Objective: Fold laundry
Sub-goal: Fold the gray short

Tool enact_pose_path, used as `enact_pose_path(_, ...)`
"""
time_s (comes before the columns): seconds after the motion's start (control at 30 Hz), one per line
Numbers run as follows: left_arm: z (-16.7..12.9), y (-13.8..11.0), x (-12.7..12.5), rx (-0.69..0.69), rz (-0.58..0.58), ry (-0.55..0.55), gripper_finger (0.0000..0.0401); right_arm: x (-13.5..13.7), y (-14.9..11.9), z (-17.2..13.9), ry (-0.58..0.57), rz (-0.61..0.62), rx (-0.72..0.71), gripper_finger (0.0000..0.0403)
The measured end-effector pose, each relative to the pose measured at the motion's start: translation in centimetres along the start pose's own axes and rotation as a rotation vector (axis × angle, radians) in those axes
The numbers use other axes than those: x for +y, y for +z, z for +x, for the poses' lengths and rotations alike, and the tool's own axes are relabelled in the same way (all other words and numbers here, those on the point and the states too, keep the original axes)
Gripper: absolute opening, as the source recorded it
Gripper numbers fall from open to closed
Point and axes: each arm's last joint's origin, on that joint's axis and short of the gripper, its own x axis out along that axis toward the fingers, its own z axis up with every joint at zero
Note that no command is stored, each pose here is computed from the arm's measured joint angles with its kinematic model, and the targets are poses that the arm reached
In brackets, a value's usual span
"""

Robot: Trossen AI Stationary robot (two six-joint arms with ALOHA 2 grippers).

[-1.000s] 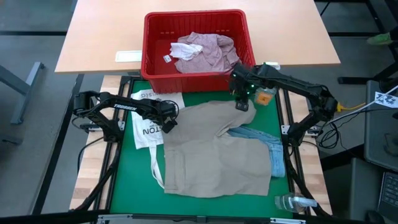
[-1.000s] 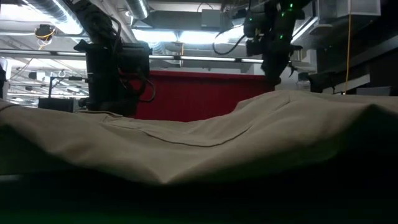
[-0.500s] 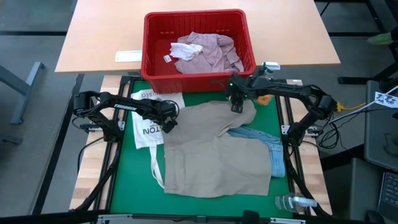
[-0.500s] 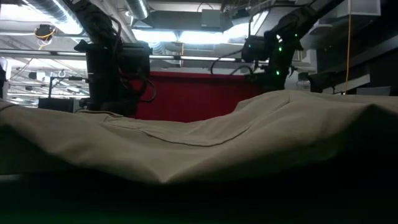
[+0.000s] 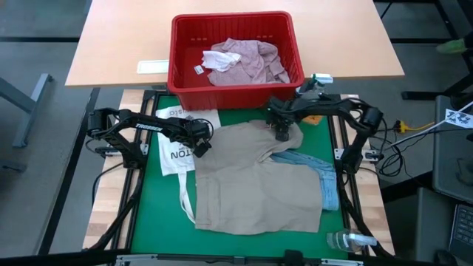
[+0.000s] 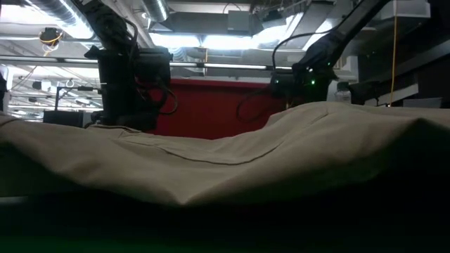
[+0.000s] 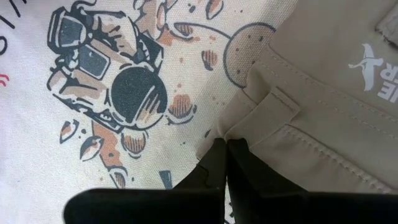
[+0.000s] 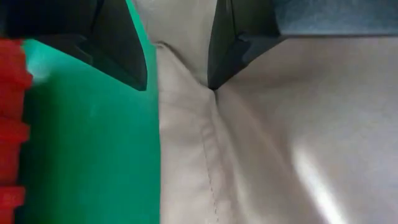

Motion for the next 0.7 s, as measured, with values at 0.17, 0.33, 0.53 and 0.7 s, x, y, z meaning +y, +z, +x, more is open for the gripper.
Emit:
enact_pose_path(0.17, 0.0, 0.0, 0.0, 0.0, 0.0, 0.0, 0.0, 0.12, 0.19, 0.97, 0.008, -0.047, 0.018, 0.0172)
enact_pose_path(0.33, 0.0, 0.0, 0.0, 0.0, 0.0, 0.0, 0.0, 0.19, 0.15, 1.18, 0.013, -0.049, 0.024, 0.0172)
enact_pose_path(0.53, 0.0, -0.01, 0.0, 0.001, -0.001, 0.0, 0.0, 0.41, -0.02, 1.22, 0.069, -0.052, 0.025, 0.0159)
enact_pose_path(0.7, -0.01, 0.0, 0.0, 0.001, -0.001, 0.0, 0.0, 0.72, -0.22, 1.23, 0.14, -0.055, 0.023, 0.0095)
